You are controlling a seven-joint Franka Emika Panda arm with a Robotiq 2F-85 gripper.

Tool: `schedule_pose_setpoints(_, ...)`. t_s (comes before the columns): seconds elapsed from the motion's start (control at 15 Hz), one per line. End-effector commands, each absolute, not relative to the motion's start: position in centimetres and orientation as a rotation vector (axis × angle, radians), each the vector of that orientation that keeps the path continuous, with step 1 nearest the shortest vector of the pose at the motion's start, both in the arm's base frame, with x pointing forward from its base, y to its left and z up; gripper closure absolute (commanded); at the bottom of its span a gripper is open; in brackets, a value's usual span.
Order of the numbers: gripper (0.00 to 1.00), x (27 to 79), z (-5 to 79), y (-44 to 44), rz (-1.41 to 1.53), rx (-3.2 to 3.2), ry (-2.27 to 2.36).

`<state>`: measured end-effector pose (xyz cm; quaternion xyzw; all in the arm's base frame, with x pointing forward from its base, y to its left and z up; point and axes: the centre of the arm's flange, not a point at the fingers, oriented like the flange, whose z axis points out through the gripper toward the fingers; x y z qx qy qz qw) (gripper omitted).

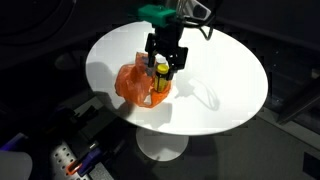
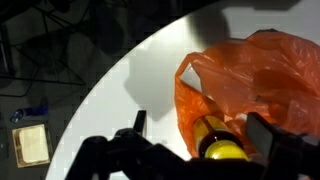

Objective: Put the bottle in the plastic

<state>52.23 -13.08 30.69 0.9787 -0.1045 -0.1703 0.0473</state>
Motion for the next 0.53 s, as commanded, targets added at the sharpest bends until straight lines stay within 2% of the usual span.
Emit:
schedule_pose_setpoints(0.0, 0.0, 52.7, 39.3, -14.4, -0.535, 2.938, -0.54)
schedule_pose_setpoints(0.27, 0.0, 53.8, 47.4, -16.3, -0.51, 2.891, -0.808)
schedule_pose_setpoints(0.47, 0.0, 53.8, 50.4, -17.2, -0.512, 2.892, -0.883)
